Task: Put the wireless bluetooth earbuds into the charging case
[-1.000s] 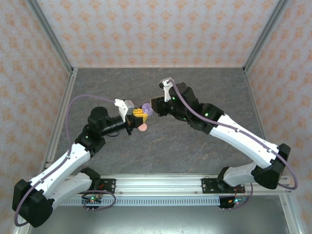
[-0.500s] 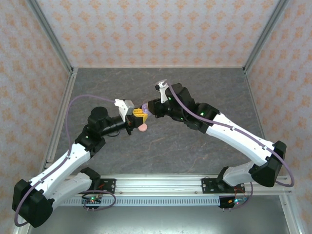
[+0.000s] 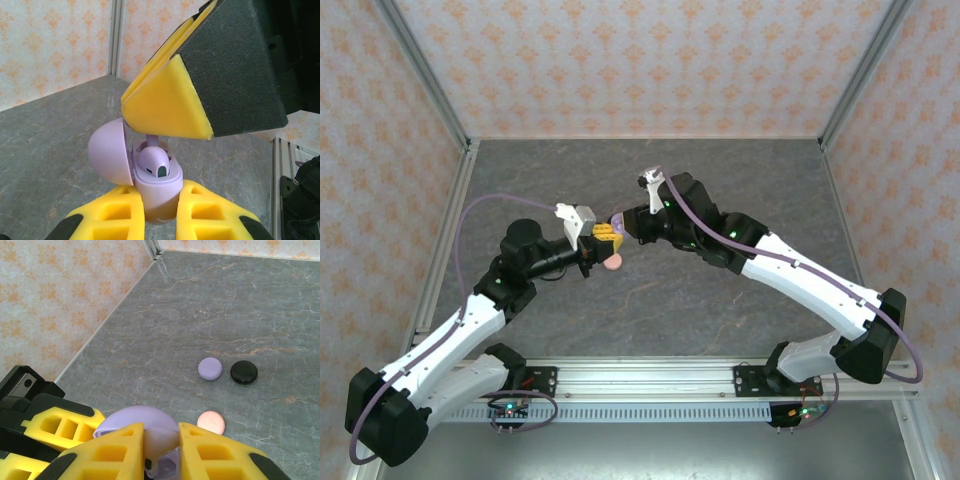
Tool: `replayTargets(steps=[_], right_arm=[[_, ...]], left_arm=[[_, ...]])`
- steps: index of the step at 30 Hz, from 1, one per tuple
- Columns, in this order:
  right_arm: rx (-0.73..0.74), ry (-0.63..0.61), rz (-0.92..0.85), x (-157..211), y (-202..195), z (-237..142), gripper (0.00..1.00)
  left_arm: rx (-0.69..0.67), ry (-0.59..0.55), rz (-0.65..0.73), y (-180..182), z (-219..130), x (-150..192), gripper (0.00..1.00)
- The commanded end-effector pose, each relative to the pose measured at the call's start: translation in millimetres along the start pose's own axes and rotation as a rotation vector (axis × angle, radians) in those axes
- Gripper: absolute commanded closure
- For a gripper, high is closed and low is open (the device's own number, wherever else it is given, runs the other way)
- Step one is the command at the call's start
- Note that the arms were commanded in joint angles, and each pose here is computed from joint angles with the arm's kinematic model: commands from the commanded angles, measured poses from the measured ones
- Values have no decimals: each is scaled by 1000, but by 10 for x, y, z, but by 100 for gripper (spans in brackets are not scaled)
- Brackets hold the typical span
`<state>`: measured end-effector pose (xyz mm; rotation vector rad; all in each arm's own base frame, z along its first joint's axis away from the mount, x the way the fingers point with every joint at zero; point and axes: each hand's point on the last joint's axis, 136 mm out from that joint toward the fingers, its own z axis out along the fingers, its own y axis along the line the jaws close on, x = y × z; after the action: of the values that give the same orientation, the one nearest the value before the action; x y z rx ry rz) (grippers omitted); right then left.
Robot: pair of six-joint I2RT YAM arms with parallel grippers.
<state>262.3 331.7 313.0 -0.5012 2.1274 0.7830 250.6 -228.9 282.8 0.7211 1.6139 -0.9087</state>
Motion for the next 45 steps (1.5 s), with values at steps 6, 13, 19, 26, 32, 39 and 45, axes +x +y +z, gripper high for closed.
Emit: replayTargets(steps=[6, 13, 19, 26, 32, 39, 45], right_arm=[[5, 36, -4, 119, -16, -43, 79], [-12, 29, -1, 99, 16, -79, 79], [-46, 29, 13, 96, 76, -85, 79], [-40, 29, 19, 88, 69, -90, 79], [-28, 47, 23, 134, 43, -44, 75], [-84, 0, 35, -11, 148, -122, 68], [-124, -58, 43, -215, 86, -294, 52]], left_arm=[[34, -73, 54, -115, -17, -306, 93], [35, -70, 53, -116, -13, -300, 93], [36, -69, 54, -122, -9, -295, 93], [35, -69, 55, -123, -13, -296, 93], [37, -72, 57, -133, -17, -302, 93], [41, -73, 59, -141, -19, -297, 93], [44, -85, 61, -157, -38, -320, 92]])
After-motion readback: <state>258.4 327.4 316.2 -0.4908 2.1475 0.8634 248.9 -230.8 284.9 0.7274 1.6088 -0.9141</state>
